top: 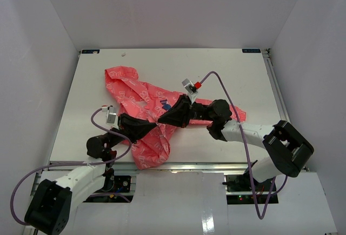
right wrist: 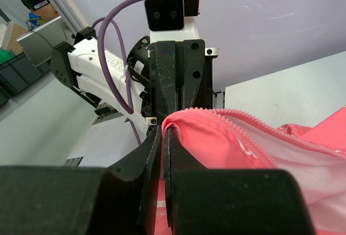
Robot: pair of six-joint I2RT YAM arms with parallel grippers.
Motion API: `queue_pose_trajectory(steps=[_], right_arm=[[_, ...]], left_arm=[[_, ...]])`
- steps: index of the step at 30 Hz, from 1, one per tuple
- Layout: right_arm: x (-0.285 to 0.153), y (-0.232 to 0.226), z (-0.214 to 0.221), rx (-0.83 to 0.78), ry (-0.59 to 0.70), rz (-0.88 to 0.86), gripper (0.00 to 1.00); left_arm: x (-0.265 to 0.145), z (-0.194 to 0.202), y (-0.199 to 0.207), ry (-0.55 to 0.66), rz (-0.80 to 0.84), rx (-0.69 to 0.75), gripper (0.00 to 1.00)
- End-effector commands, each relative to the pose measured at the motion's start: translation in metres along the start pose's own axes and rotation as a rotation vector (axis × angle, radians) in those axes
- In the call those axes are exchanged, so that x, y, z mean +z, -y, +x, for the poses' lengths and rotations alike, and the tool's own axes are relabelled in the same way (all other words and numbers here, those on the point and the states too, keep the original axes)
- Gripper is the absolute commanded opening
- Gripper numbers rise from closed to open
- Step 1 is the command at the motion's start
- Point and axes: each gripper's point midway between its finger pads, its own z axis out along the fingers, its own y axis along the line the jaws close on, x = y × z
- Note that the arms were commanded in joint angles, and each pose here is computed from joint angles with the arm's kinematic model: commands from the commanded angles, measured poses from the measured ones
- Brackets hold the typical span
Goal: Zip up the jacket
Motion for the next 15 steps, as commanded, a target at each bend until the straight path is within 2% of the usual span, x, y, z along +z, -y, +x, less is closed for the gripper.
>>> queue_pose_trajectory(steps=[1, 15], right_arm=[[-0.007, -0.083, -0.089, -0.484, 0.388, -0.261, 0.08], [-0.009, -0.081, -0.074, -0.474, 0.338, -0.272, 0.08]], left_arm=[[-0.013, -0.042, 0.088, 0.185, 0.352, 0.321, 0.0], [-0.015, -0.05, 0.096, 0.219, 0.364, 0.332, 0.0]])
